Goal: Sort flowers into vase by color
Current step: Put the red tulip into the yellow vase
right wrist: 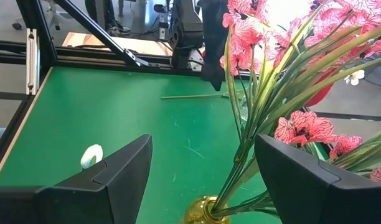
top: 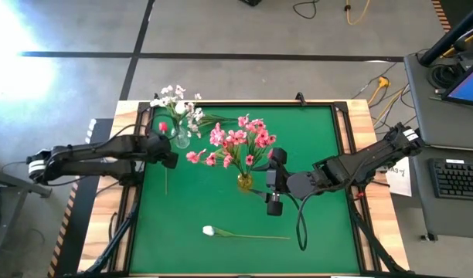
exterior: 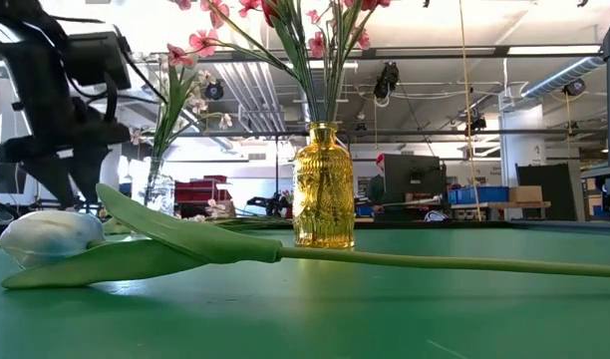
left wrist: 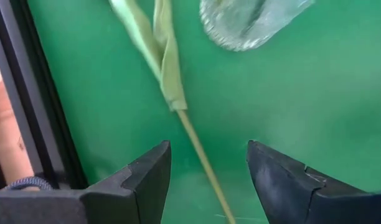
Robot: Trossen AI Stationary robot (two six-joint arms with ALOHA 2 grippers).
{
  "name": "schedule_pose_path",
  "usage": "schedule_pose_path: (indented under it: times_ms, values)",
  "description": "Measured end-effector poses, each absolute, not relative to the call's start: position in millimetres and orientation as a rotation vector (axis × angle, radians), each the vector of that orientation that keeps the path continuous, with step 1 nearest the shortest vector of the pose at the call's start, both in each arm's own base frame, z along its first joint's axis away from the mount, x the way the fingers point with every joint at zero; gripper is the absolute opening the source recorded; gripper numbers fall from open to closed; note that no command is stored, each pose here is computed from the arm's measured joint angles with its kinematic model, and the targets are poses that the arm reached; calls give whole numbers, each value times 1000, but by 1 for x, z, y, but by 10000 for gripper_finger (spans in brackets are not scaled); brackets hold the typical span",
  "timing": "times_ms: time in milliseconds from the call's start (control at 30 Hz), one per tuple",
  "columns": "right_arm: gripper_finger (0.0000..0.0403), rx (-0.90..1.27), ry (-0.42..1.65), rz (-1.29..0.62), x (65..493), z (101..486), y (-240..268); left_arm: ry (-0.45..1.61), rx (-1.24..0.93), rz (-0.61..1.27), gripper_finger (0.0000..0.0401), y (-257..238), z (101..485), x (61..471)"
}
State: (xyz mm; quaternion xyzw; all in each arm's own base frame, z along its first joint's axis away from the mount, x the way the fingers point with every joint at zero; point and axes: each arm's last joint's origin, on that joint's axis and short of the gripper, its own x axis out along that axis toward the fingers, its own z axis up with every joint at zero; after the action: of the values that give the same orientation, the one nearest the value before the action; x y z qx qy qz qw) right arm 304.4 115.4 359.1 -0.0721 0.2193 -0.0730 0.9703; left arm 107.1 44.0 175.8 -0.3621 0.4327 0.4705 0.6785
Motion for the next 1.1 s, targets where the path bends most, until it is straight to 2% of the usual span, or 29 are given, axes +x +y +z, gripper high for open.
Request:
schedule_pose_path:
  times_ms: [500, 1100]
  values:
    - [276, -146, 443, -148, 304, 359, 115, 1045, -819, 1122, 187, 48, 145, 117]
    - [276, -144, 445, -148, 304, 358, 115, 1117, -824, 1177, 66, 50, 134, 122]
